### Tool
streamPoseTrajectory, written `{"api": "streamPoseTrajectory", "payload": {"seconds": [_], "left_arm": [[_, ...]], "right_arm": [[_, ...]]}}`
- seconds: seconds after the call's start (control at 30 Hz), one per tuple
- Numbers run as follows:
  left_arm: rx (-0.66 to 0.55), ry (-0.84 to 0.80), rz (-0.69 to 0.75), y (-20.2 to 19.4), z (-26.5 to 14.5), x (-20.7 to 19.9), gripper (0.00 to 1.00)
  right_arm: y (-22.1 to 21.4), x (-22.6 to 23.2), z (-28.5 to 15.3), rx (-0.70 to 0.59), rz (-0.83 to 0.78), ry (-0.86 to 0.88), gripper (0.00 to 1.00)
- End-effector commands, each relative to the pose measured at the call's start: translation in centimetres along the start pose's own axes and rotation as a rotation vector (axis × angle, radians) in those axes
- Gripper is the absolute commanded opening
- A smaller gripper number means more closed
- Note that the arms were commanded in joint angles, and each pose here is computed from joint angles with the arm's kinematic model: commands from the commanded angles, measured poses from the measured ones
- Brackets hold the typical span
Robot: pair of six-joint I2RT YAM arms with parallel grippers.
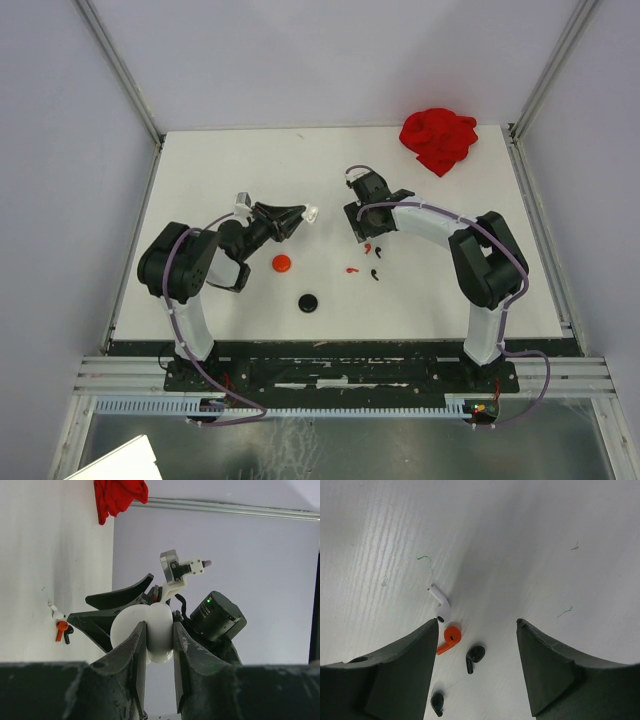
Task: Insert the wireless bluetooth earbuds into the charging case
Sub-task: Pick up the earbud from the center of the board.
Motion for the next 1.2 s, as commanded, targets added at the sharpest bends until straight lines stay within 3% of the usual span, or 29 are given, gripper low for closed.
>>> {"api": "streamPoseTrajectory", "payload": {"seconds": [0.0,1.17], "left_arm": [[0.008,-0.046,0.072,0.2,-0.2,-0.3,0.03],[0.009,-0.049,0.051,0.4,-0.4,0.4,0.03]], "right_arm": [[1.4,0.1,-0.6,-0.037,0.01,0.005,0.72],[0.3,-0.4,1.4,0.025,0.004,-0.053,0.73]]}}
Point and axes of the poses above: each gripper's point midway between its finger pads, its own z axis out along the fingers, its own x axis along the line the jaws close on, y = z × x, the point moved 7 cm from there along -z, back along the fingers, and after that the axes turned 4 degrees about z, right-handed, at the moved point
